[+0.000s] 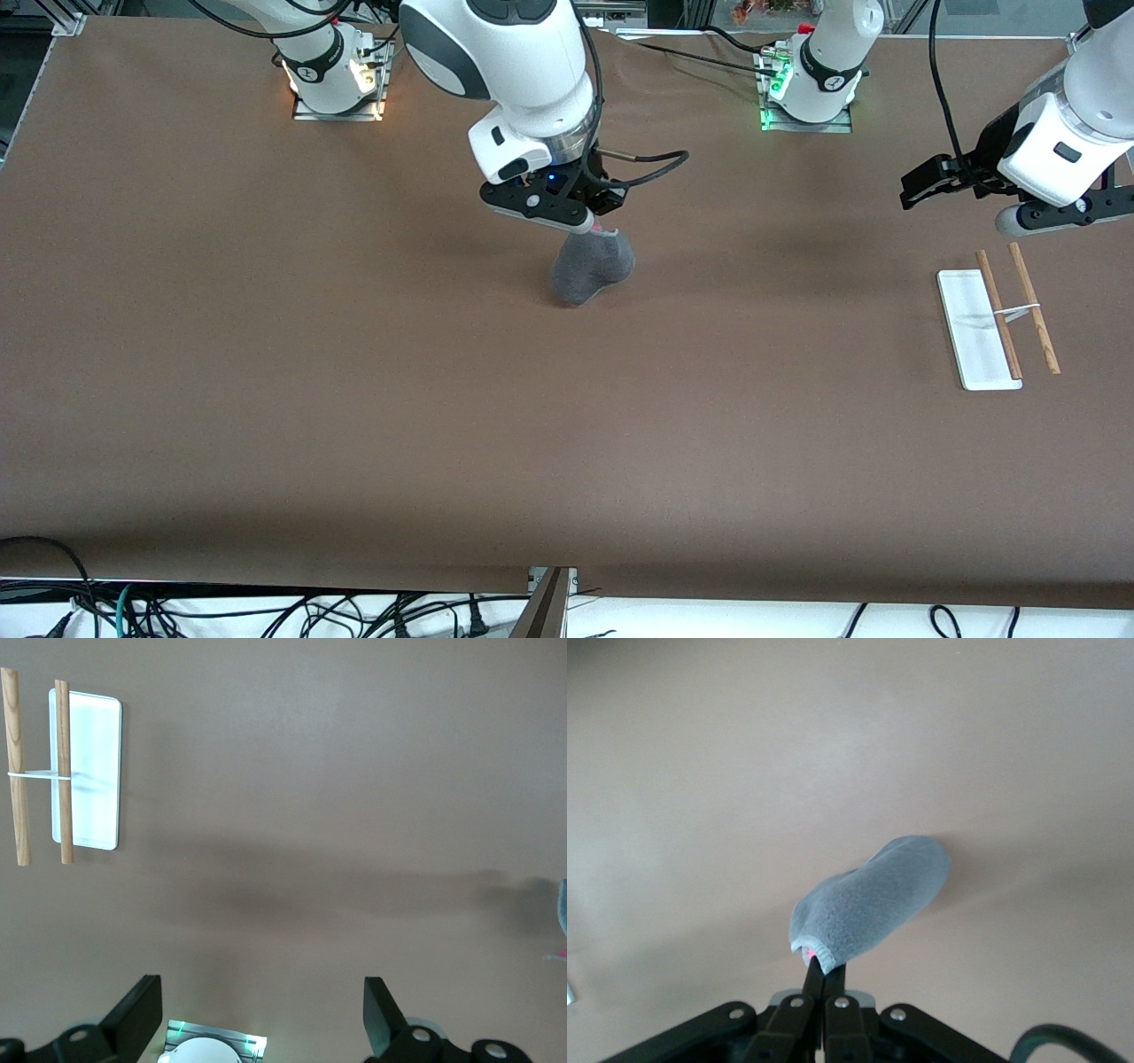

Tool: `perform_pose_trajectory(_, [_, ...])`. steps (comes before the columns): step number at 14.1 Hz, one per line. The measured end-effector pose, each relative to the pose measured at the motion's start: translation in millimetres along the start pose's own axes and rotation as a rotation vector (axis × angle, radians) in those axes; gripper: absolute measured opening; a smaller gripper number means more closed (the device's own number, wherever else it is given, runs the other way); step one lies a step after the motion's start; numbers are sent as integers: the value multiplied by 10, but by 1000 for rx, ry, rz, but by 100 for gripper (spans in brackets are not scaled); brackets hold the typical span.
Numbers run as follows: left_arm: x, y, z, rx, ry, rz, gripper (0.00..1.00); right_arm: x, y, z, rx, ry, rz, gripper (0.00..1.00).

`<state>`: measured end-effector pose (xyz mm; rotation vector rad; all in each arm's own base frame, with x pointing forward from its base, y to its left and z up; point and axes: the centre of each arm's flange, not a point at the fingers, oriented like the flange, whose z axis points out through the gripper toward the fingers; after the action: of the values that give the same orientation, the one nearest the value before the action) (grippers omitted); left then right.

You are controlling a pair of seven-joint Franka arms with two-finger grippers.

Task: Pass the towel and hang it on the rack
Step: 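Hold the towel up with the right gripper while the left gripper approaches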

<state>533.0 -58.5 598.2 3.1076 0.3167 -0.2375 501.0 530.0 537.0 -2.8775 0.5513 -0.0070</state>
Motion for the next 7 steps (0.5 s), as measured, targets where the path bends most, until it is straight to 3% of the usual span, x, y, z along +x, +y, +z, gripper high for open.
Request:
perform_pose_trajectory(4, [57, 51, 93, 4, -19, 8, 100, -94, -102, -41, 57, 10, 16, 2])
perform_pose_trajectory(7, [233, 120, 340, 15, -85, 17, 100, -275, -196, -49, 85, 10, -7, 2])
